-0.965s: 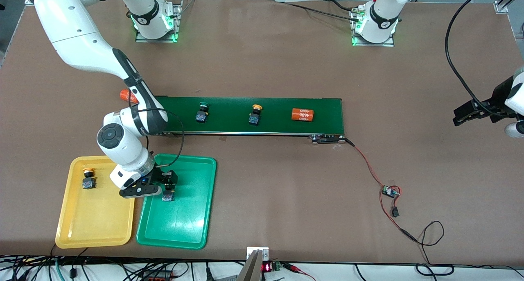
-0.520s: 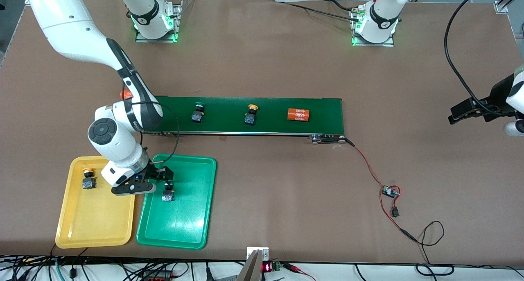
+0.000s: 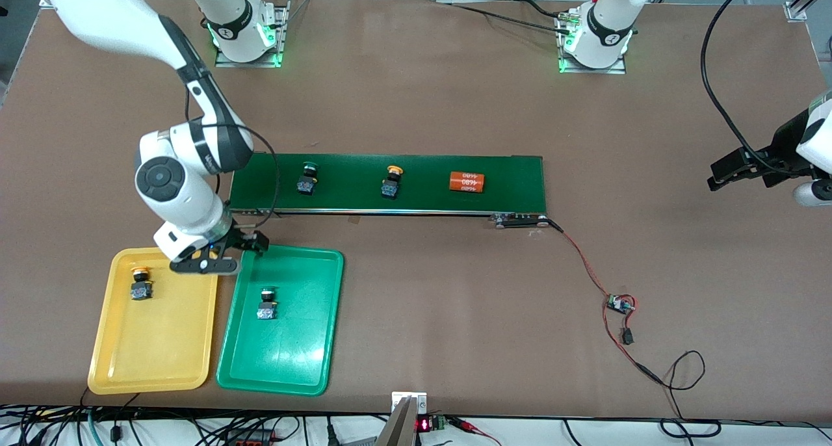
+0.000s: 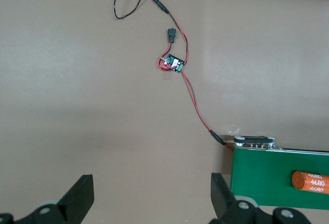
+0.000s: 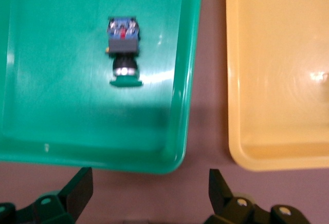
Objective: Sort buttons by color to trays
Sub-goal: 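Move the right gripper back over the belt buttons, then grasp the next green-capped button on the belt with the right gripper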
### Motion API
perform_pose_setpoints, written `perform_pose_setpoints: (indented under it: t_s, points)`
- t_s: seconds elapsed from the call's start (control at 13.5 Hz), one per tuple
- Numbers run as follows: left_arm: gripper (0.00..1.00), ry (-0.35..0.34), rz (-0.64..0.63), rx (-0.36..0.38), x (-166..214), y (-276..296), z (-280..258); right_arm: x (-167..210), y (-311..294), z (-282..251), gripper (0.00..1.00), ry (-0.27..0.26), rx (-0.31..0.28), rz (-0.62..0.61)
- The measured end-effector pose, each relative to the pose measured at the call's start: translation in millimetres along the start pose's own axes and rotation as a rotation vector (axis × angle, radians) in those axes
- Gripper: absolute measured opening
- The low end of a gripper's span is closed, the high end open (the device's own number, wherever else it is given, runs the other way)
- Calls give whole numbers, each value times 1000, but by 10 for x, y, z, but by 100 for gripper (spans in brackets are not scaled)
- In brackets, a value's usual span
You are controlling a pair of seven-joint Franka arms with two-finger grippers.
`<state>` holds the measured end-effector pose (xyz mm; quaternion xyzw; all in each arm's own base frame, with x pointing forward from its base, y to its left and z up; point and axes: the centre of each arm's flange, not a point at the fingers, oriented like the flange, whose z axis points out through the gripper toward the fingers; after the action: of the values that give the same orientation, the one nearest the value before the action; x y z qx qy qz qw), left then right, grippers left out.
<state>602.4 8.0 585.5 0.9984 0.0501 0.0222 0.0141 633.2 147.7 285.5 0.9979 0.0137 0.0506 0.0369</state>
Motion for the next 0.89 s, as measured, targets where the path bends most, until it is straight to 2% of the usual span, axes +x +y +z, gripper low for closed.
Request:
perform_pose_setpoints:
  t_s: [0.45, 0.59, 0.89]
  points:
    - [100, -44, 15, 3, -59, 10, -57, -711, -438, -131, 100, -87, -25, 86]
    - [100, -58, 24, 4, -78, 11, -75, -768, -479, -149, 100, -116, 4, 130]
    - [100, -60, 32, 4, -80, 4, -77, -789, -496, -140, 100, -142, 35, 169]
